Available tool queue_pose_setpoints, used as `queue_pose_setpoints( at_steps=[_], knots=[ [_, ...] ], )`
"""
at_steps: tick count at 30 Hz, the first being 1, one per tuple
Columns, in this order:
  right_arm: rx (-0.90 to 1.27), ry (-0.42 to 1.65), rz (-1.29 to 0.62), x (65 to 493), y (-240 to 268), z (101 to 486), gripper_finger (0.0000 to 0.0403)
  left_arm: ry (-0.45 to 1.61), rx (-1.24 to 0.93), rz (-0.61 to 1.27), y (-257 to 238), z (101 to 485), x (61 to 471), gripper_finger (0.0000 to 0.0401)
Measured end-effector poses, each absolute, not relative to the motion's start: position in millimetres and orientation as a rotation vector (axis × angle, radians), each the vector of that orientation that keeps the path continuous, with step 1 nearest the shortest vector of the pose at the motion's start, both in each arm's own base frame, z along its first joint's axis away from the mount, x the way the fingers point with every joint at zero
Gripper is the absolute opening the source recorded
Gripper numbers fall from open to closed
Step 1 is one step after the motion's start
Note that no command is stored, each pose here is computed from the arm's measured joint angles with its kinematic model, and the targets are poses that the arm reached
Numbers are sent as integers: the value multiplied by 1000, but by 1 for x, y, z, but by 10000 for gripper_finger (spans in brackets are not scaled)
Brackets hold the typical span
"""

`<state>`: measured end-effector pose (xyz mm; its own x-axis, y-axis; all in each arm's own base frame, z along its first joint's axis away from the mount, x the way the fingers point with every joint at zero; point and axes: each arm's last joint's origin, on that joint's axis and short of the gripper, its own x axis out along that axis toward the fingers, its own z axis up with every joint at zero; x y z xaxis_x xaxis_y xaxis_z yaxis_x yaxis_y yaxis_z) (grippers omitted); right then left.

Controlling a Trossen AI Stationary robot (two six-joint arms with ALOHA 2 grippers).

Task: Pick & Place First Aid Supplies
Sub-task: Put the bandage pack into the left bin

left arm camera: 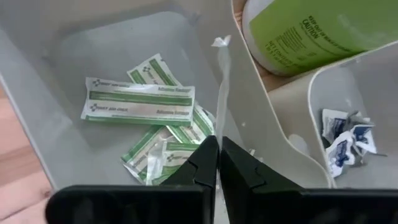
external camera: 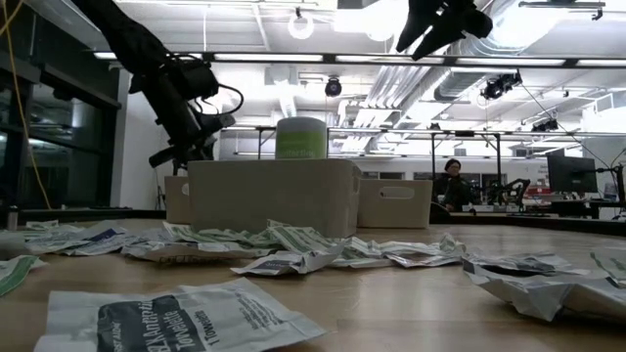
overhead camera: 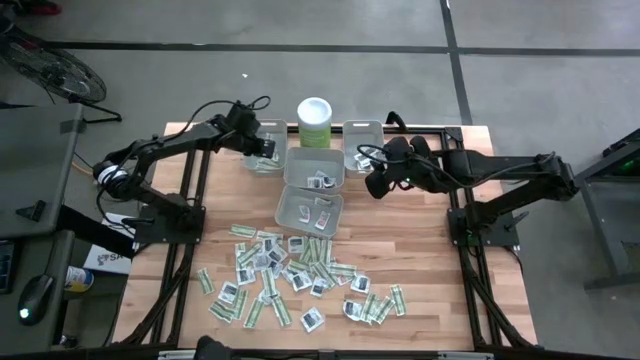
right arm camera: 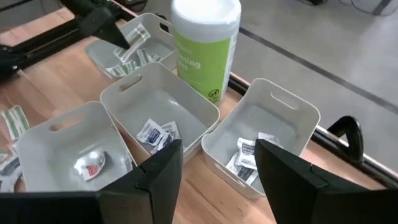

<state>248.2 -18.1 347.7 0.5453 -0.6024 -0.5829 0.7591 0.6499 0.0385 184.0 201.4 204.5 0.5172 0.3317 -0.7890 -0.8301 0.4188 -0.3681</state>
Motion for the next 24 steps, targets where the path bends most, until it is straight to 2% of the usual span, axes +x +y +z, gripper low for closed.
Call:
queue_pose_setpoints(
  at_steps=[8,12,20,24],
  knots=[
    [373,582,-857,245,-19,344,195,708,-757,783,203,205,184,80],
    [403,628,-814,244,-17,342,195,726,-695,775,203,206,183,106],
    [501,853,-668,234,-11,332,195,692,-600,688,197,222,180,112],
    [469,975,-589,228,-2,328,195,649,-568,655,192,233,177,112]
  ],
)
